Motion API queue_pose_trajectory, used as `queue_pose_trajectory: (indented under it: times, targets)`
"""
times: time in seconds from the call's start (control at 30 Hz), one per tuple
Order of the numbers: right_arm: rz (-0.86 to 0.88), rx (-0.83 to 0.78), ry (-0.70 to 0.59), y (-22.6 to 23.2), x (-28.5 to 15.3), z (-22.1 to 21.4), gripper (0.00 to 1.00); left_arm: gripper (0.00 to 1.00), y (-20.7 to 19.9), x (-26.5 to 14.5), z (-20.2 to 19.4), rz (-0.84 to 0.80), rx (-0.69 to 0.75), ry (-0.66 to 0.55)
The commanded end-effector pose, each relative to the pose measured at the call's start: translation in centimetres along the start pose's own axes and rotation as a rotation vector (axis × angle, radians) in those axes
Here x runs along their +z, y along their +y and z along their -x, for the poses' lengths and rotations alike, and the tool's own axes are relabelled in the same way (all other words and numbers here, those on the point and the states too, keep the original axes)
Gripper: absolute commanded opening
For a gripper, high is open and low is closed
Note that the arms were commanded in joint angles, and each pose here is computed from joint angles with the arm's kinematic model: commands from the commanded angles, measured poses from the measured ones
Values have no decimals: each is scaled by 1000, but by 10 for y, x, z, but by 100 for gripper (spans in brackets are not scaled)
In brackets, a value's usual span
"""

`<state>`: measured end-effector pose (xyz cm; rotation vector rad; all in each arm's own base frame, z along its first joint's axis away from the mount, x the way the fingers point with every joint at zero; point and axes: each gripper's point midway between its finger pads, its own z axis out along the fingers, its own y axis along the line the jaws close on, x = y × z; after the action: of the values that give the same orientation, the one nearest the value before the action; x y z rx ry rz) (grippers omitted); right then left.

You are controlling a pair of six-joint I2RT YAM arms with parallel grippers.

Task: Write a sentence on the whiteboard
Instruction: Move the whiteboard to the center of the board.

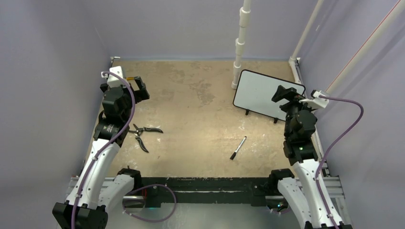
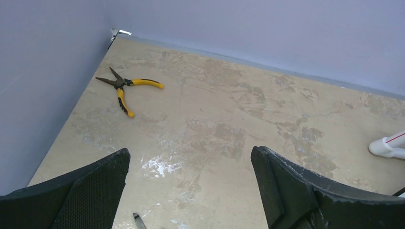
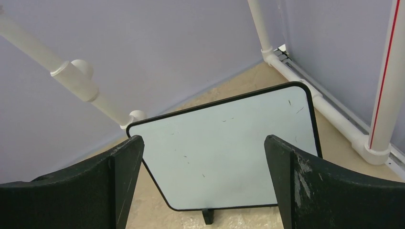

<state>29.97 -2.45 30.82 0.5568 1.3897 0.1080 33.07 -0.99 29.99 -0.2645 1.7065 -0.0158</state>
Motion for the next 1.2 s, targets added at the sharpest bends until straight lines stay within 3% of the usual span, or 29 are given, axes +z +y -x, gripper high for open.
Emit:
queue_pose_trajectory:
  times: [0.0,0.3,0.5,0.6,0.97,1.17]
  targets:
    - [38,8,-3,13,0,14,99,99,-2,2,13,-10,-4,-29]
    - [150,55,182,28,-1,-44,97,99,-3,6,-3,-16,-21,3]
    - [271,157,441,41,-13,-128,77,99,-6,9,-14,-28,-13,40]
    - [248,202,519,35,-20,-162,72,99,-5,10,-17,-28,-11,45]
    - [100,117,585,45,5,-227,67,99,-17,13,-27,-90,-20,80]
    - [10,114,610,37,16,-255,58,99,-16,11,-26,-86,-12,76]
